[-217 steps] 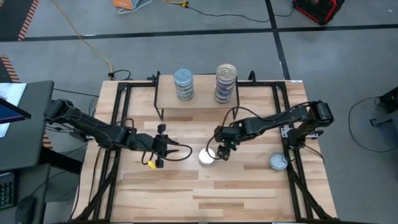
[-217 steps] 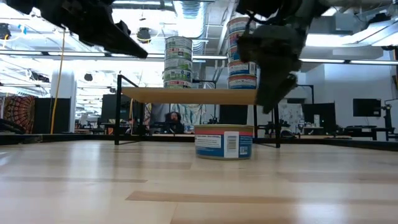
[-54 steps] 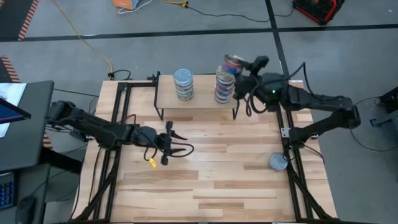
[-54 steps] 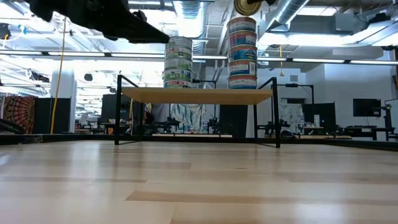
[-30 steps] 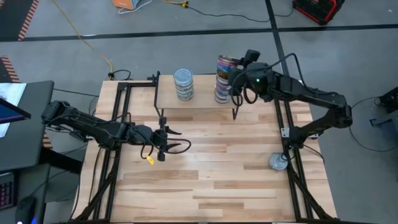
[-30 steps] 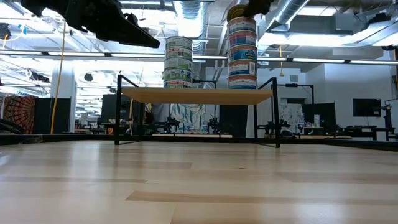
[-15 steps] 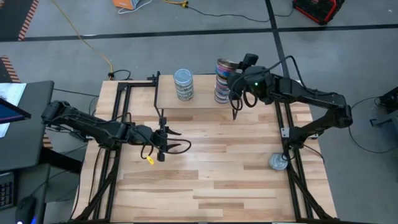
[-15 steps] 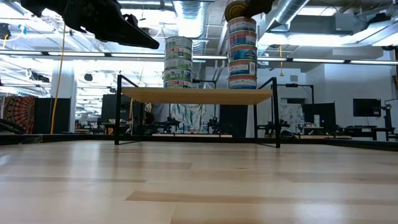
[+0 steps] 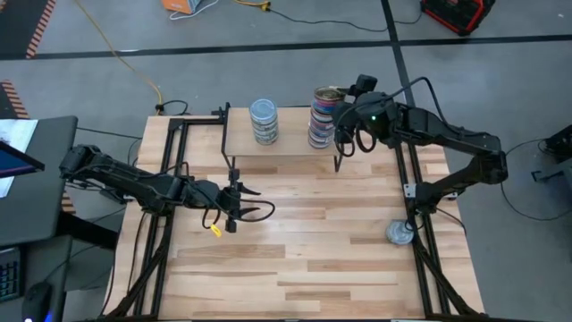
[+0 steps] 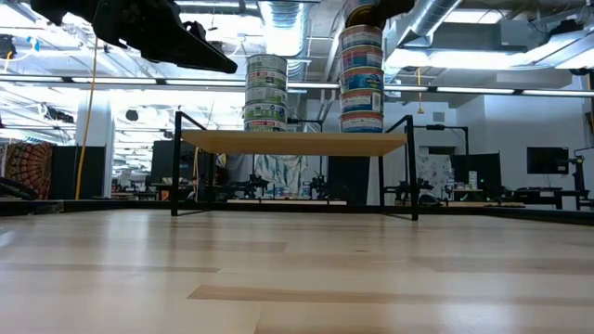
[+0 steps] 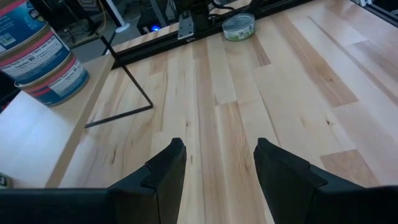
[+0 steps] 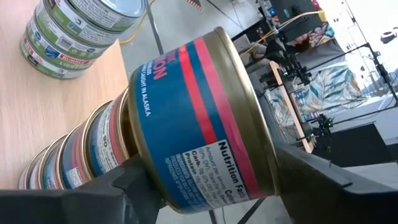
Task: Stack canned seafood by type on shelf
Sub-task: Stack the pink and blue tuna can on top of the pink and blue tuna can on the shelf
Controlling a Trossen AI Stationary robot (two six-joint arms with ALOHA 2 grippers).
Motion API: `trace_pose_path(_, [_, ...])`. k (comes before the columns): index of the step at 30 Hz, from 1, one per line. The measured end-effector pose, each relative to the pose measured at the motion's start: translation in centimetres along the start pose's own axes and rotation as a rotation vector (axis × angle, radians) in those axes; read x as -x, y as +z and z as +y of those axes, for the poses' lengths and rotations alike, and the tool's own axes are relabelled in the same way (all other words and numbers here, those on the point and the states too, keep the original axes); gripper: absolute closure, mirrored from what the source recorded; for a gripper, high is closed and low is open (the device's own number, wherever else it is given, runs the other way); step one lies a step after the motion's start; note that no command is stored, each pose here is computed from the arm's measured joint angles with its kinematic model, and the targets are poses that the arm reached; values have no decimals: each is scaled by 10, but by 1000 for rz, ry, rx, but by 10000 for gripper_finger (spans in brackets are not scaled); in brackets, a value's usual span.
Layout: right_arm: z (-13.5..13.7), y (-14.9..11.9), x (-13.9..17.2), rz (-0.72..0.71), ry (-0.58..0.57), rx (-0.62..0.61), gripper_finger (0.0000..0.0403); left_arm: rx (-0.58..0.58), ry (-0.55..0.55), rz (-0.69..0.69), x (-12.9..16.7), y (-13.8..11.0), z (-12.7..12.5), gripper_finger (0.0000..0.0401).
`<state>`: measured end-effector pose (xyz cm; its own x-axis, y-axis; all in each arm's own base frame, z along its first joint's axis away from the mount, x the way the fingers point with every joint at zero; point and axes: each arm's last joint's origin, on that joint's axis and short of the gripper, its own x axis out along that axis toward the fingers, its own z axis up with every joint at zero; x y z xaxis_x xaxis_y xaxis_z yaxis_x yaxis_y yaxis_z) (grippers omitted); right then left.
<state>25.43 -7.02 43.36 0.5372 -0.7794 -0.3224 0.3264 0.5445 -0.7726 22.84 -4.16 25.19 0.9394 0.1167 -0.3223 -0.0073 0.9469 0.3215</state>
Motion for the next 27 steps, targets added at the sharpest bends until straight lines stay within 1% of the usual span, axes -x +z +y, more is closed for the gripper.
trace_pose_path(14, [0,-1,0,11,7,39,98,7,-1,-1,0,0,0,218])
trace_pose_path(18, [-4,-1,1,14,20,45,98,9,0,-2,0,0,0,218])
trace_pose_path(20, [-9,0,2,12,17,31,98,9,0,-4,0,0,0,218])
trace_pose_path(25, [-18,1,5,-15,67,-13,98,11,3,-14,0,2,0,218])
trace_pose_path(27, [-17,-1,3,3,78,0,98,10,3,-16,0,2,0,218])
